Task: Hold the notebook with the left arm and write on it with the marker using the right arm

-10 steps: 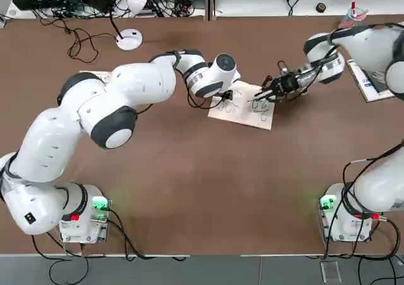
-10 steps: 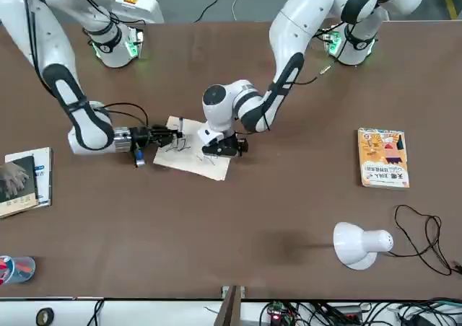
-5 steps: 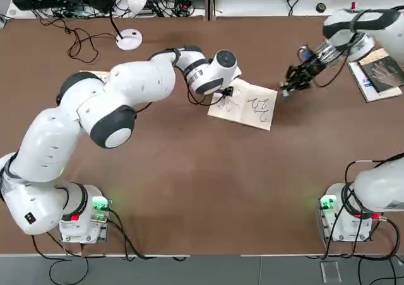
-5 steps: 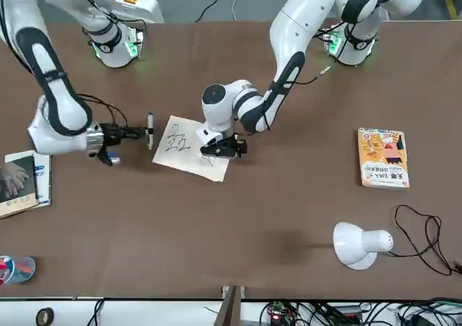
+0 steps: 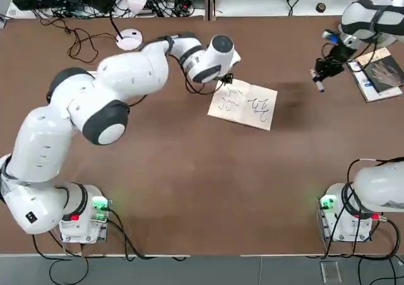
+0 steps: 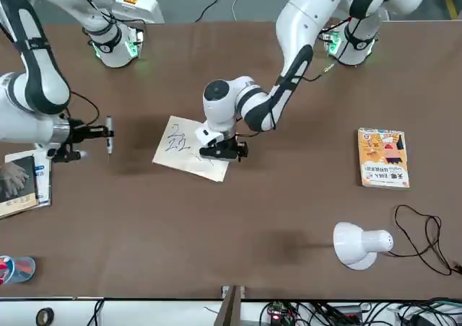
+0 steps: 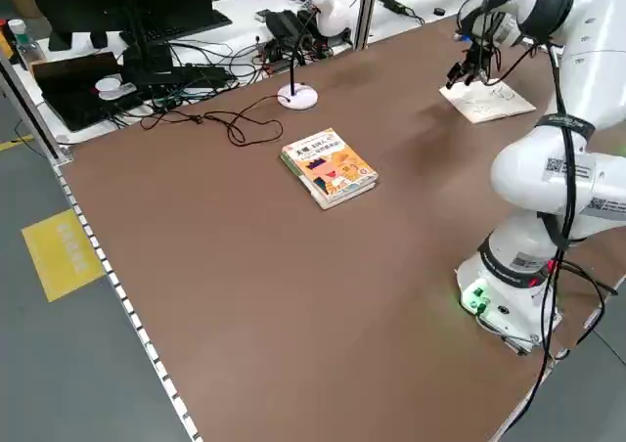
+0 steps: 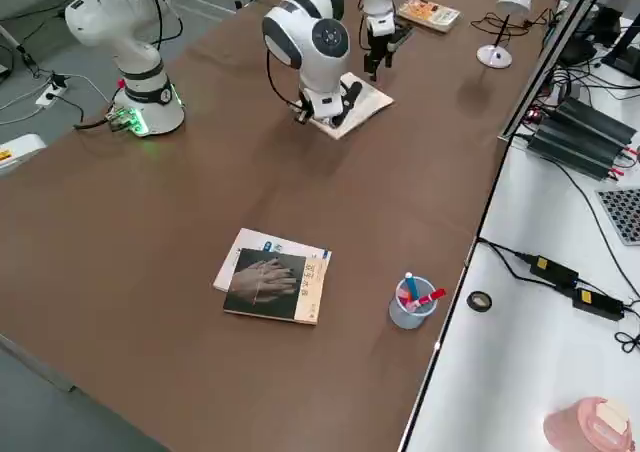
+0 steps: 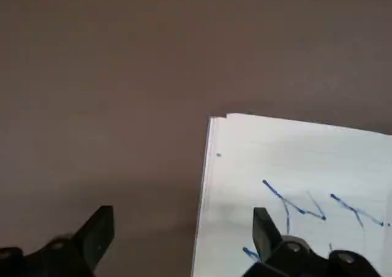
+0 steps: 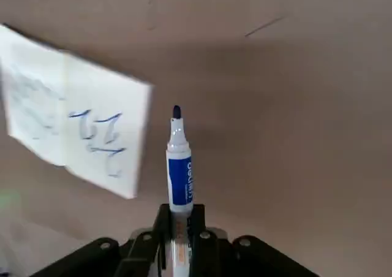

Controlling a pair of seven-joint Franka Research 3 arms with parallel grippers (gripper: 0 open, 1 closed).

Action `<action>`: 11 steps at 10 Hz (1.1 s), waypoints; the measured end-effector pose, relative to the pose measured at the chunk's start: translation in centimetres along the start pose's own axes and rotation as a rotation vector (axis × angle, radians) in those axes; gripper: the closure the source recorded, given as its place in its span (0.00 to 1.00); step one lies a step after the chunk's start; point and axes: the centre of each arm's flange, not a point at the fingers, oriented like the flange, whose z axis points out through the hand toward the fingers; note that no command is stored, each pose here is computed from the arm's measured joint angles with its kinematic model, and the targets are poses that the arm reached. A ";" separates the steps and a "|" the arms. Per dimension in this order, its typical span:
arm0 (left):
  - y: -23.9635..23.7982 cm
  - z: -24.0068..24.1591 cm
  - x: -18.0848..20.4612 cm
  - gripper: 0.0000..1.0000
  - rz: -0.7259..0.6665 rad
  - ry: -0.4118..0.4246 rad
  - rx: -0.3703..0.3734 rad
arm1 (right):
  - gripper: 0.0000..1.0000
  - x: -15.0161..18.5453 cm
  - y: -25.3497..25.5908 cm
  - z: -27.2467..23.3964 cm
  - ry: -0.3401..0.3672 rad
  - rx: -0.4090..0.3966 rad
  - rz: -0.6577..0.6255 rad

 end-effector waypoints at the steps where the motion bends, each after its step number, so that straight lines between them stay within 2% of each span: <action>1: -0.8 -1.2 0.8 0.00 -0.007 0.000 -0.002 | 0.83 0.2 1.7 -0.7 0.030 -0.049 -0.032; 3: -2.5 -4.1 2.5 0.00 -0.037 -0.012 -0.014 | 0.83 0.7 4.9 -1.6 0.094 -0.143 -0.074; 5: -4.3 -7.5 3.8 0.00 -0.072 -0.033 -0.031 | 0.83 1.6 7.0 -1.2 0.161 -0.189 -0.086; 8: -8.0 -12.6 6.0 0.00 -0.105 -0.046 -0.057 | 0.83 3.2 8.3 0.4 0.249 -0.222 -0.090; 11: -12.6 -17.0 7.3 0.00 -0.135 -0.041 -0.073 | 0.83 4.1 9.9 2.5 0.274 -0.230 -0.073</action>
